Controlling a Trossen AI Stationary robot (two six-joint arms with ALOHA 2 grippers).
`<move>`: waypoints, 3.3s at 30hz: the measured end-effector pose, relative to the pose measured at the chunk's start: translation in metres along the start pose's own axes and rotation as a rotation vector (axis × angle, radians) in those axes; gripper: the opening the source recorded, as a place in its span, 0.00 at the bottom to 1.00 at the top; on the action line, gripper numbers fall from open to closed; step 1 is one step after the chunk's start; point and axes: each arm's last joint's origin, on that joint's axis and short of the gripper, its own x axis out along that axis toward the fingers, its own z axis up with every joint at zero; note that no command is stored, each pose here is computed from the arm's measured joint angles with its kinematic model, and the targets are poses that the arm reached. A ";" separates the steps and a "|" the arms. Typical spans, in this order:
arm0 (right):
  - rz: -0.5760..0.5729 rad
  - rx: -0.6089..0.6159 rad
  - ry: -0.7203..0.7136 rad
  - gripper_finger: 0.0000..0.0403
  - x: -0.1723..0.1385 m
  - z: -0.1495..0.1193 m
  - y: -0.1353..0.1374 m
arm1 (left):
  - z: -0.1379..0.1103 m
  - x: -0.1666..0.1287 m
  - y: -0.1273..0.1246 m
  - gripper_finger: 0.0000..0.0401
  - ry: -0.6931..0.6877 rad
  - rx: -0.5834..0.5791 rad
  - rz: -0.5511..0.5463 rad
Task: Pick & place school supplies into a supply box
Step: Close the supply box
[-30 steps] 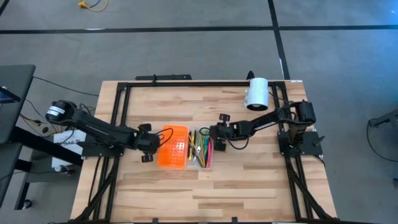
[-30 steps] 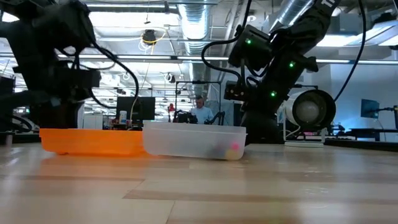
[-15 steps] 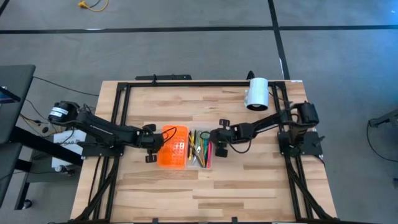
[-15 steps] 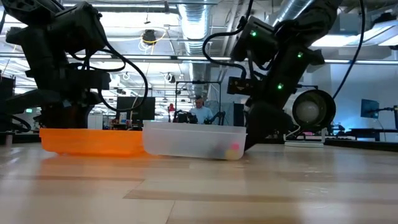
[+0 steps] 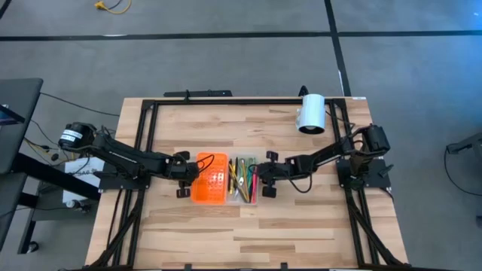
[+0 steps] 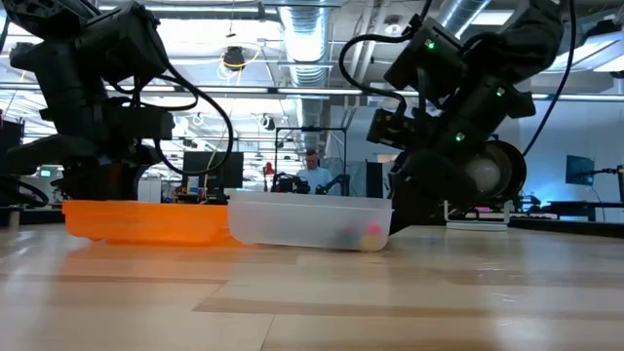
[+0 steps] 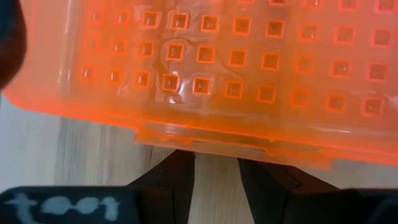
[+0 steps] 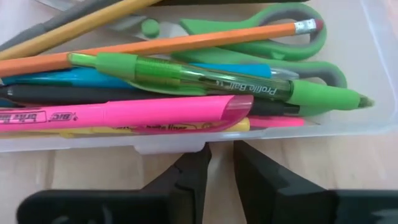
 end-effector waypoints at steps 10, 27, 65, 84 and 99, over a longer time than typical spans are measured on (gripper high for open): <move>0.035 0.024 -0.011 0.17 0.000 -0.003 0.002 | 0.001 0.000 -0.001 0.29 -0.011 0.010 -0.029; 0.035 0.024 -0.012 0.17 0.000 -0.003 0.002 | 0.009 -0.005 -0.002 0.29 -0.024 0.034 -0.038; 0.035 0.025 -0.015 0.17 0.000 -0.003 0.002 | 0.022 -0.031 0.000 0.29 -0.079 0.025 -0.048; 0.035 0.025 -0.015 0.17 0.000 -0.003 0.002 | 0.044 -0.058 -0.005 0.29 -0.076 0.049 -0.043; 0.048 0.021 0.009 0.17 -0.004 0.002 0.001 | 0.044 -0.047 -0.008 0.29 -0.010 0.054 -0.060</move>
